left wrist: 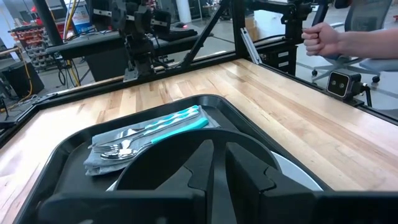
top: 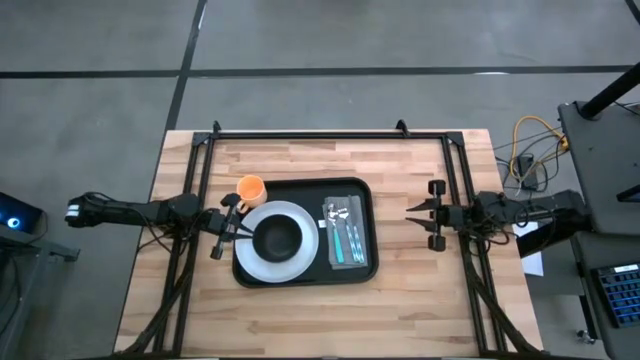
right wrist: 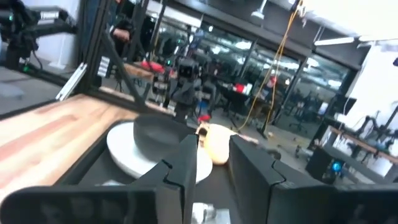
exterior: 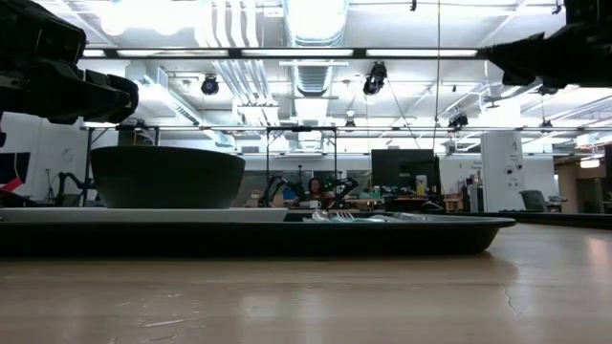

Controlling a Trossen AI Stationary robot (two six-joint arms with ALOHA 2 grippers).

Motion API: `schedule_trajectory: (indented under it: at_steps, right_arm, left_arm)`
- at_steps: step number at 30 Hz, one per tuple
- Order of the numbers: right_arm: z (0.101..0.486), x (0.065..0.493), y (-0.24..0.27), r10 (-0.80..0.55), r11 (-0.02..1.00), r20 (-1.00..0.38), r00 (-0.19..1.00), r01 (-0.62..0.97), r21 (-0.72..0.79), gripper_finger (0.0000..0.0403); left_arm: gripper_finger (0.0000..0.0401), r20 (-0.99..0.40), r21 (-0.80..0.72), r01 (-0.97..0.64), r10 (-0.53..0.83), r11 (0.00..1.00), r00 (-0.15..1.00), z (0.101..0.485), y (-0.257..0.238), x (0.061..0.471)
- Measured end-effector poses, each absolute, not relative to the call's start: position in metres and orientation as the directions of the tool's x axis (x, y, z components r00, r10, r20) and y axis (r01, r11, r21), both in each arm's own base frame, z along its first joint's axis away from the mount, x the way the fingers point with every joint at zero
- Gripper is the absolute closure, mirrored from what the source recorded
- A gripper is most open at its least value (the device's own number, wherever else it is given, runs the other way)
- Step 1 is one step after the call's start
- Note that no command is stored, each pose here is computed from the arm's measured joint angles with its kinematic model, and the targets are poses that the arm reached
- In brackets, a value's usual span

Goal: Set up tray
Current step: Return to Home Position

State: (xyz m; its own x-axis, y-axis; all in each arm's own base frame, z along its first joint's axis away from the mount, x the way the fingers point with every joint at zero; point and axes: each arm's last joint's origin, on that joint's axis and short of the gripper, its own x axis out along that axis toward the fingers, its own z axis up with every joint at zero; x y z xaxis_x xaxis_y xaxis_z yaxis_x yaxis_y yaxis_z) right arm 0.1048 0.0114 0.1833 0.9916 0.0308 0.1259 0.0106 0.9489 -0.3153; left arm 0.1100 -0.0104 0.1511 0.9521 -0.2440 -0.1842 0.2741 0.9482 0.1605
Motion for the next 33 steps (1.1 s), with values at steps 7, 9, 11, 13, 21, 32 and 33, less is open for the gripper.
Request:
schedule_trajectory:
  at_steps: [7,9,11,13,21,32,33]
  right_arm:
    - [0.174,0.098,0.01,0.03,0.949,0.045,0.999,-0.014,-0.316,0.0329]
    - [0.173,0.096,0.01,0.03,0.949,0.044,0.999,-0.014,-0.314,0.0333]
    - [0.171,0.095,0.01,0.03,0.949,0.016,0.999,-0.023,-0.314,0.0335]
    - [0.17,0.096,0.01,0.032,0.947,-0.007,0.999,-0.032,-0.321,0.0334]
    - [0.166,0.099,0.011,0.032,0.919,-0.062,0.998,-0.054,-0.391,0.0322]
    - [0.163,0.101,0.011,0.031,0.907,-0.095,0.995,-0.068,-0.417,0.0327]
    - [0.163,0.101,0.011,0.031,0.906,-0.095,0.995,-0.068,-0.417,0.0328]
  left_arm:
    - [0.0379,-0.184,0.161,0.274,-0.244,0.948,0.952,0.151,-0.01,0.11]
    - [0.0379,-0.184,0.16,0.275,-0.245,0.948,0.952,0.151,-0.01,0.11]
    - [0.0379,-0.184,0.161,0.275,-0.245,0.948,0.952,0.151,-0.01,0.11]
    - [0.0379,-0.184,0.161,0.274,-0.244,0.948,0.952,0.151,-0.01,0.11]
    - [0.0379,-0.185,0.16,0.275,-0.244,0.948,0.952,0.151,-0.01,0.11]
    - [0.0379,-0.185,0.16,0.274,-0.244,0.948,0.952,0.151,-0.01,0.11]
    - [0.0379,-0.184,0.16,0.274,-0.244,0.948,0.952,0.151,-0.01,0.11]
